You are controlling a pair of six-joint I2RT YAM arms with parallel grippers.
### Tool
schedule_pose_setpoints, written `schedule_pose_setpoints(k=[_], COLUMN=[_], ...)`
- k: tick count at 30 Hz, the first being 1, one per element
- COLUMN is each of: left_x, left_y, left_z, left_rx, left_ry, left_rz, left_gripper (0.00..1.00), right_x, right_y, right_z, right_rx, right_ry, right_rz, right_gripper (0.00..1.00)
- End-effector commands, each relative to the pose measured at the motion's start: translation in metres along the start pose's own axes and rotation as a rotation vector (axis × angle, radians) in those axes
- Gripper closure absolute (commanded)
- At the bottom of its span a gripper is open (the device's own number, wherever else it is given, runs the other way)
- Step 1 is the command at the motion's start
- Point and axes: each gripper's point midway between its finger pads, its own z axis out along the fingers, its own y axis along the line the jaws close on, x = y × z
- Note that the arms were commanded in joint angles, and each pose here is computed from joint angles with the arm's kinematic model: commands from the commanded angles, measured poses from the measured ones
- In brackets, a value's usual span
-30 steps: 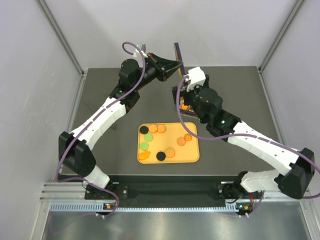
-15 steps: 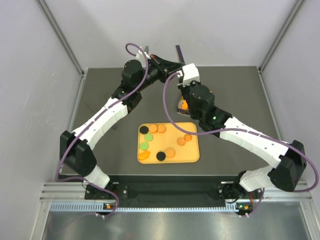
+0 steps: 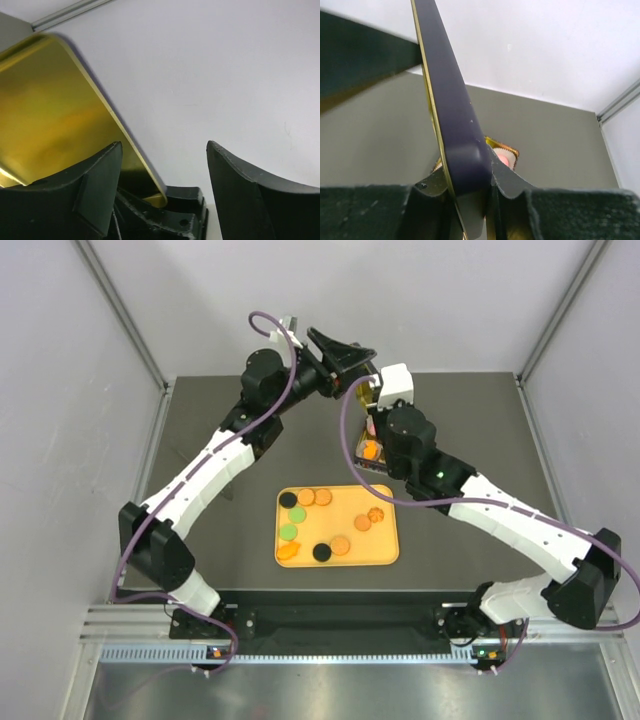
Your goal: Pack the cookies
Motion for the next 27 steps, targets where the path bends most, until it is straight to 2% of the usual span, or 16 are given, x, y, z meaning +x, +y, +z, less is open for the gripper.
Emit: schedule_pose_setpoints(k=[1, 8, 14, 15, 17, 18, 20, 21, 24, 27], left_x=[-0.012, -0.048, -0.063, -0.053, -0.053, -0.031, -0.023, 0.000, 0.031, 0.056], left_y=[-0.032, -0.031, 0.004, 0.018, 0.035, 0.036, 0.054, 0.056, 0.079, 0.076], left_z=[-0.002, -0.019, -0.047, -0.051, -0.060, -0.058, -0.067, -0.064, -0.069, -0.066], left_rx=[0.048, -0.026, -0.266, -0.331, -0.434, -0.444, -0.560, -0.563, -0.641, -0.642], left_ry=[-0.033, -0.116, -0.179, -0.146, -0.168, -0.132, -0.145, -0.108, -0.072, -0.079], left_rz=[0.111, 0.209, 0.417, 0.493, 0.623, 0.676, 0.818, 0.857, 0.991, 1.088], left_gripper=[0.26, 0.28, 0.33, 0.34, 0.35, 0.35, 0.35, 0.35, 0.34, 0.34], right_x=[-0.028, -0.023, -0.019, -0.015, -0.018, -0.012, -0.010, -0.008, -0.006, 0.000], right_y=[-0.016, -0.030, -0.051, -0.049, -0.056, -0.054, -0.056, -0.055, -0.057, -0.053], right_z=[-0.013, -0.009, 0.009, 0.015, 0.020, 0.023, 0.028, 0.029, 0.034, 0.040], right_rx=[-0.002, -0.069, -0.111, -0.105, -0.094, -0.089, -0.079, -0.077, -0.063, -0.060], right_ry=[-0.031, 0.055, 0.181, 0.208, 0.222, 0.249, 0.261, 0.273, 0.296, 0.324], right_rz=[0.104, 0.202, 0.316, 0.327, 0.340, 0.337, 0.348, 0.355, 0.369, 0.382], right_gripper=[1.00, 1.00, 1.00, 1.00, 1.00, 1.00, 1.00, 1.00, 1.00, 1.00])
